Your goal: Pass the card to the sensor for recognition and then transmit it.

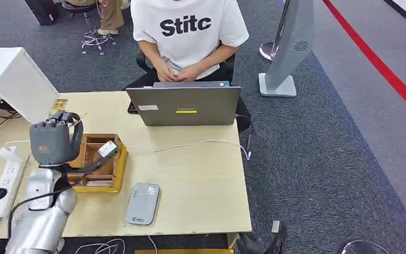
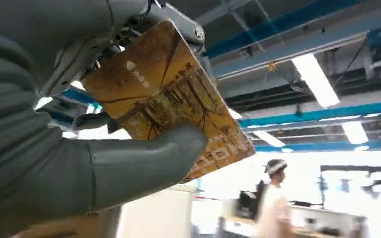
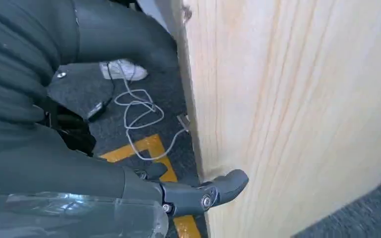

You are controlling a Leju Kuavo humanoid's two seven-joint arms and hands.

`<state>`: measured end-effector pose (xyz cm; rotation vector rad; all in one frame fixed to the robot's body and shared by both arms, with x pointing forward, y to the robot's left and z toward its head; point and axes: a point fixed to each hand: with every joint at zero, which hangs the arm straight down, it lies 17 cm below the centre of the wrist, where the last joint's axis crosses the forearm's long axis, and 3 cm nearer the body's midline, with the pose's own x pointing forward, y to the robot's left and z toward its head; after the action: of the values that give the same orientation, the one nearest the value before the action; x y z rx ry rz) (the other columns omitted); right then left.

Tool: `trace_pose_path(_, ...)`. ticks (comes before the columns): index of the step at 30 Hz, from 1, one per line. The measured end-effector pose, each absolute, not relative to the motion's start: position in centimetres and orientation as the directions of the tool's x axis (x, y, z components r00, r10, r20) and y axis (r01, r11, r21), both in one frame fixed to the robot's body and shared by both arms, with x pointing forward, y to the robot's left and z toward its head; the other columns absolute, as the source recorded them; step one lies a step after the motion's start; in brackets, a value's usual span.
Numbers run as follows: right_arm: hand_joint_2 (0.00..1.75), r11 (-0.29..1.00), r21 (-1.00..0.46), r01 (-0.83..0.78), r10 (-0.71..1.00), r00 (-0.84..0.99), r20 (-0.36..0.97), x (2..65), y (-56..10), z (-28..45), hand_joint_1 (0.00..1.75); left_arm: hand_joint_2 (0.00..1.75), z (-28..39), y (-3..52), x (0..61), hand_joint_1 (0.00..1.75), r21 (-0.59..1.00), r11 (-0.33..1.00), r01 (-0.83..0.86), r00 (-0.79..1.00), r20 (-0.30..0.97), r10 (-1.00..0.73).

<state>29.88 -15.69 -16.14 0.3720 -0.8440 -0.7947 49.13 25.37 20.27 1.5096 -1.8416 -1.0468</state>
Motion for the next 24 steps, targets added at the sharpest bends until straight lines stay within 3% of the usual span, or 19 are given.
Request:
trace_pose_path(5,1.75,0.638,0.588,0.497,-0.768,0.368,0.523,29.6,-16.6,-16.2,0.00,1.75,18.8,20.0,43.8,1.75,0.825,0.210,-0.525,-0.340,0.022,-0.940)
trace_pose_path(11,1.75,0.616,0.581,0.532,-0.782,0.325,0.531,28.5,-18.4,-16.7,0.00,1.75,9.9,14.0,38.1,1.75,0.884,0.374,-0.281,-0.419,0.238,-0.876)
trace_pose_path(24,1.75,0.623,0.579,0.526,-0.777,0.335,0.533,28.2,-18.6,-16.9,0.00,1.75,1.3,12.3,36.6,1.75,0.922,0.384,-0.051,-0.353,0.343,-0.870)
